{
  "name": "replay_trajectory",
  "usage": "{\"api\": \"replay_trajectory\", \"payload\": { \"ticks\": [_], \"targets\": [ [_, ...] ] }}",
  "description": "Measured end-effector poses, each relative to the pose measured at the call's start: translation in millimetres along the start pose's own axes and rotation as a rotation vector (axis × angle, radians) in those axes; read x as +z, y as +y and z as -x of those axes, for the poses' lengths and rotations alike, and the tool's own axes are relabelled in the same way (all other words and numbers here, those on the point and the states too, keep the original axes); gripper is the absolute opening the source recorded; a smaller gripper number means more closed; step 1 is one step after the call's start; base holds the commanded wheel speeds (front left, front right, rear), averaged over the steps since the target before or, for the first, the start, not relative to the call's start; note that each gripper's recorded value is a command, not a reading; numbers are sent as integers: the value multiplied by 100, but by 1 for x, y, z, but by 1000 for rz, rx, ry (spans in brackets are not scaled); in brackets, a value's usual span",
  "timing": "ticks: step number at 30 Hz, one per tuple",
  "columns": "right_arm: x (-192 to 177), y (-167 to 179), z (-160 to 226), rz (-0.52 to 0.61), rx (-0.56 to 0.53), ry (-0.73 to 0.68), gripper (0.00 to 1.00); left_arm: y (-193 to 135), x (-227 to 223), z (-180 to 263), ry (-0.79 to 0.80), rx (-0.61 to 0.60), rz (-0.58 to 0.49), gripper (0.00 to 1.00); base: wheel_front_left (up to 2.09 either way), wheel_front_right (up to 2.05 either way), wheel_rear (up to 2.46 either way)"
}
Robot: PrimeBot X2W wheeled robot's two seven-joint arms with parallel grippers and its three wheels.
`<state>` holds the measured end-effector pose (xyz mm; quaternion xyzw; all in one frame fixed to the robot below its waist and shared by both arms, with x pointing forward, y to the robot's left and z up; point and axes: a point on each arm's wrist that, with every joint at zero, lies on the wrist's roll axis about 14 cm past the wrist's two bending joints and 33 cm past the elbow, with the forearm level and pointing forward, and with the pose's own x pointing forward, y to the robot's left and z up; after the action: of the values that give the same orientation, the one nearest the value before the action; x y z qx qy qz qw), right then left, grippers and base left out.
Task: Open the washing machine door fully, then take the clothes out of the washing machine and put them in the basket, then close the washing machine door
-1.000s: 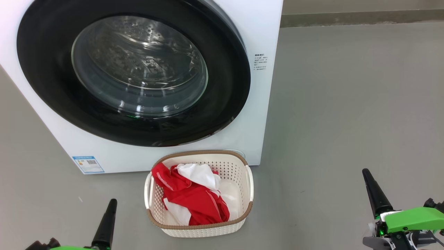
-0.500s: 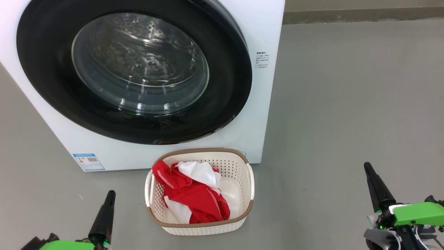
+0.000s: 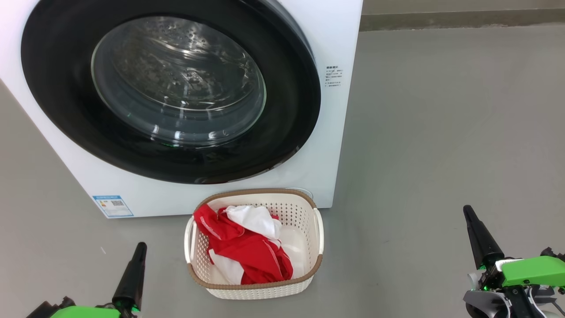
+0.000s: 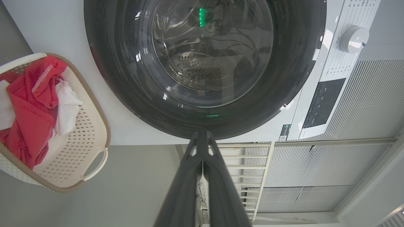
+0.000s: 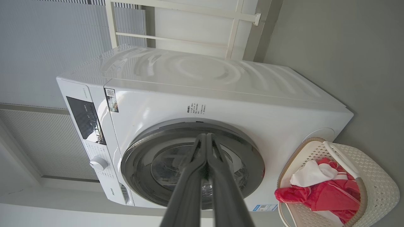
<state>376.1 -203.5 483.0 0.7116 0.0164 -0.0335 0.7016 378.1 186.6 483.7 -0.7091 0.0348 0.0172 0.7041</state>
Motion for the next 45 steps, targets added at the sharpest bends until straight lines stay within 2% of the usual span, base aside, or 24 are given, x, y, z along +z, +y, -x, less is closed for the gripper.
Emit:
{"api": "replay_trajectory", "payload": {
  "ticks": [45],
  "targets": [
    [1,0,0,0,0,-1,0,0,0,0,0,0,0,0,0,0,0]
  ]
}}
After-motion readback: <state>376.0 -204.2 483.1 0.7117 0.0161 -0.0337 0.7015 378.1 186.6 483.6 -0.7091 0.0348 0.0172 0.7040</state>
